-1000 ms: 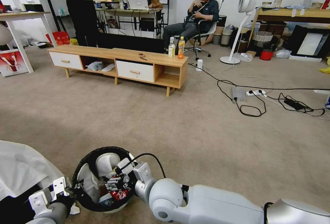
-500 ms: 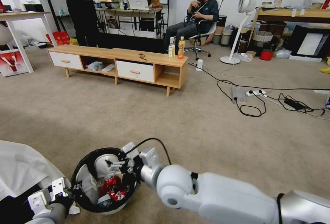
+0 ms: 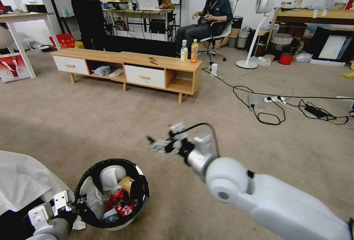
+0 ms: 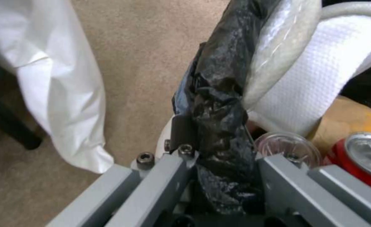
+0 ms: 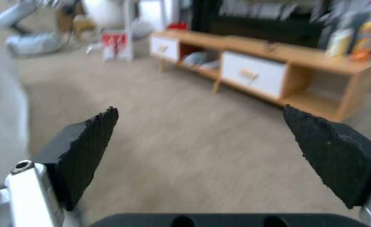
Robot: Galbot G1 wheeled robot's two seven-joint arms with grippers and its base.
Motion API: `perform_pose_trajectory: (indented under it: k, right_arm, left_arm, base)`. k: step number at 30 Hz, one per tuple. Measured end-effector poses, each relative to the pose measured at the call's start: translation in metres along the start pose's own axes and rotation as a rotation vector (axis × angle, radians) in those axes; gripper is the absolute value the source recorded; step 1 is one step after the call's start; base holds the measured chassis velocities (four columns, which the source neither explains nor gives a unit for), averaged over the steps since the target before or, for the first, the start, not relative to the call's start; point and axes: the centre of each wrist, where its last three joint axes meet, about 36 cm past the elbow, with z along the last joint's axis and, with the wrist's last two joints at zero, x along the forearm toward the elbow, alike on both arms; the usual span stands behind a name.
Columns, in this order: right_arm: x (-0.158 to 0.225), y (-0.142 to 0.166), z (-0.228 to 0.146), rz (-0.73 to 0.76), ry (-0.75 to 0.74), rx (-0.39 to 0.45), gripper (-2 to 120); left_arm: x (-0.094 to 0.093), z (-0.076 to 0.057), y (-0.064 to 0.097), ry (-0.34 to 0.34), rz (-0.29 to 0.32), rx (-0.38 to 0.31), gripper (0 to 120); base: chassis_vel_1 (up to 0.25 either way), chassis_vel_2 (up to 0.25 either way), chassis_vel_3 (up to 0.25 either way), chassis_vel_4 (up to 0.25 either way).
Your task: Pick up the trash bin and place the garbage on the floor into it.
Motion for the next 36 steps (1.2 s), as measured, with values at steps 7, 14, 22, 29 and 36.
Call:
perform_pose_trajectory:
  k: [7,14,22,29,36]
  right_arm:
    - [0.012,-0.032,-0.018,0.127,-0.185,0.004,100]
    - [0.057,-0.070,-0.023,0.342,-0.350,0.038,100]
    - [0.117,-0.087,-0.003,0.544,-0.415,0.150,100]
    - [0.158,-0.076,0.029,0.646,-0.385,0.246,100]
    - [0.185,-0.060,0.060,0.747,-0.378,0.347,100]
  left_arm:
    - [0.022,-0.005,0.010,-0.030,-0.034,0.005,3]
    - [0.032,-0.006,0.011,-0.041,-0.039,0.007,3]
    - [0.034,-0.002,0.003,-0.034,-0.028,0.002,3]
    - [0.037,0.003,-0.001,-0.029,-0.028,-0.023,3]
    - [0.039,0.005,-0.006,-0.027,-0.018,-0.042,3]
  base:
    - [0.000,0.000,0.000,0.000]
    - [0.000,0.000,0.000,0.000]
    - [0.000,0.000,0.000,0.000]
    - [0.000,0.000,0.000,0.000]
    - [0.000,0.000,0.000,0.000]
